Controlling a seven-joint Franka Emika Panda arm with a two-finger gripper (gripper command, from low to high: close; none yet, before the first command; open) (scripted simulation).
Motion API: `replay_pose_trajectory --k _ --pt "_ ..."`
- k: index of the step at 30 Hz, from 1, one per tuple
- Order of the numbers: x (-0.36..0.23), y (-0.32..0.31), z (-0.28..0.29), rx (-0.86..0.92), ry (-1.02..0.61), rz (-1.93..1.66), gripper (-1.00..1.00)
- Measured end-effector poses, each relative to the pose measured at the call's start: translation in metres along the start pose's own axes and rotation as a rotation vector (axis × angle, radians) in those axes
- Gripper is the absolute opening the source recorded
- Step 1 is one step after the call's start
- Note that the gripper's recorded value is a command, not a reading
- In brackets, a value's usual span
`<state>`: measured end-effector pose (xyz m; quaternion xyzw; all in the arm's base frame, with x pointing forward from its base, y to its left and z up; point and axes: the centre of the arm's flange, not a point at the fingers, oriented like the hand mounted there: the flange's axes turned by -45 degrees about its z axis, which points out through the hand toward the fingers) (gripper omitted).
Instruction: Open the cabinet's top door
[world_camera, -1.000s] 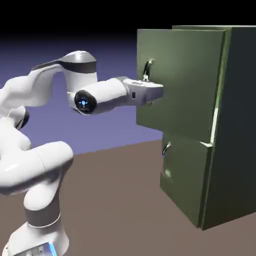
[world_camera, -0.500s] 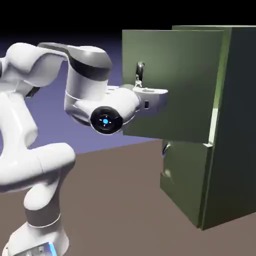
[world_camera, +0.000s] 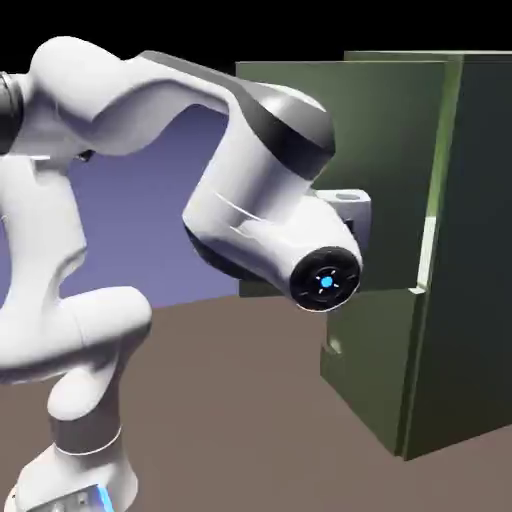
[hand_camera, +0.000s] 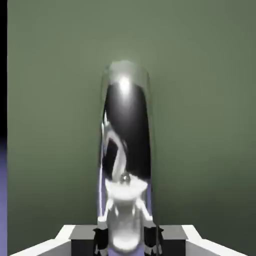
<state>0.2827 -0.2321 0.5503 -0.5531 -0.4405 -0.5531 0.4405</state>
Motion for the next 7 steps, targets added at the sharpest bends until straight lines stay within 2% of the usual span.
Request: replay_pose_trajectory --k 5,6,7 --pt "0.0 0.022 -0.03 0.138 0.0 0.0 -1.0" --pt "0.0 0.026 -0.035 0.16 0.0 0.0 1.0" --pt "0.0 0.026 -0.035 0.159 0.0 0.0 1.0"
